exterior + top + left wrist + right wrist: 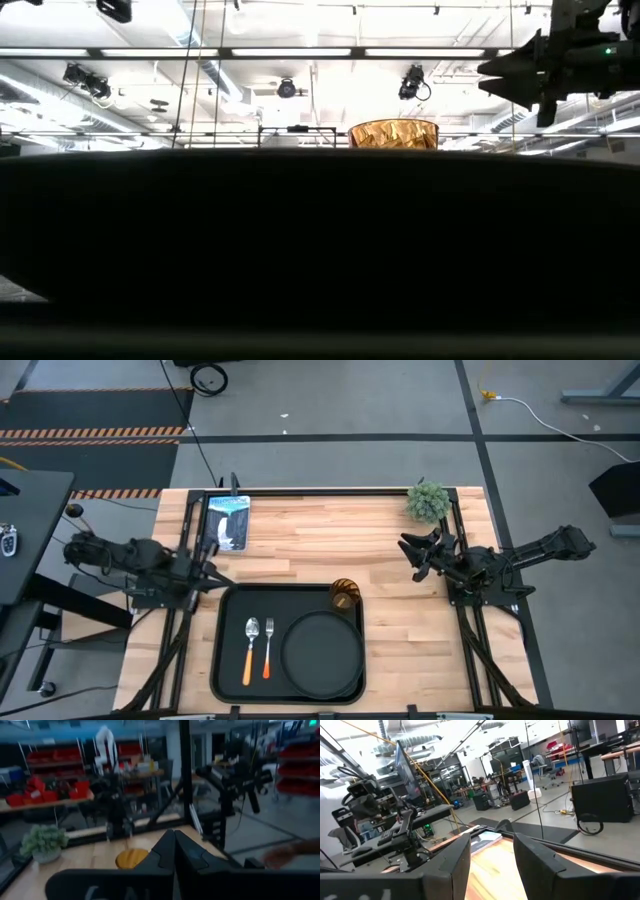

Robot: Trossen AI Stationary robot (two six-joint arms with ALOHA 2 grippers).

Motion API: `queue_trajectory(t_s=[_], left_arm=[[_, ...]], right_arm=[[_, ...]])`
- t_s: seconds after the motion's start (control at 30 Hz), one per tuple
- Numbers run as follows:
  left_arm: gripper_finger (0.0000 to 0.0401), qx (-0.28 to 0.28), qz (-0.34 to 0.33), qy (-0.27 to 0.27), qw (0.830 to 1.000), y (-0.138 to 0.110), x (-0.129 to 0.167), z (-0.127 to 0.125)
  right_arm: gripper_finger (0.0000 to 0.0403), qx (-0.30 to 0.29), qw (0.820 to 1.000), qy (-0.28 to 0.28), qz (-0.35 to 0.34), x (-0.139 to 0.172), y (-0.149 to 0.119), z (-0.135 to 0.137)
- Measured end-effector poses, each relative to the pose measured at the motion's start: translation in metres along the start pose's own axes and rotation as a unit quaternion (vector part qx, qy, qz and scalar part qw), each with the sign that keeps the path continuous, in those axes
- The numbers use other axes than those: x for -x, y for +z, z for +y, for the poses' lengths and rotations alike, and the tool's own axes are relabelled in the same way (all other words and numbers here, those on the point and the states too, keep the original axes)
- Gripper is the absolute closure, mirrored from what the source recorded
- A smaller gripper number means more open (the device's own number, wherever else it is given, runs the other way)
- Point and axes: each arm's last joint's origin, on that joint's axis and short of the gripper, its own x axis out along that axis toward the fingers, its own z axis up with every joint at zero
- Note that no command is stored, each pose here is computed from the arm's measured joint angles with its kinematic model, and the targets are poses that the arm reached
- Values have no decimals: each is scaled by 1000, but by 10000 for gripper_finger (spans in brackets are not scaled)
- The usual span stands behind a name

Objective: Pick and place plate/cup/fork/spoon on tray
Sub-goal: Return to Home Position

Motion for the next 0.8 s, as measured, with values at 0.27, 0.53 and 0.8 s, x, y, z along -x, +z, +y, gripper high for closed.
queue_trajectory(t_s=[0.27, 0.53, 0.8], left_arm=[[395, 92, -110, -5, 990, -14, 21, 0], [397, 128, -186, -90, 970, -55, 17, -10], [373, 139, -174, -135, 965, -61, 16, -13]], right_arm=[[246, 0, 1000, 0, 0, 0, 0, 0], [246, 0, 1000, 1, 0, 0, 0, 0], [246, 0, 1000, 1, 0, 0, 0, 0]])
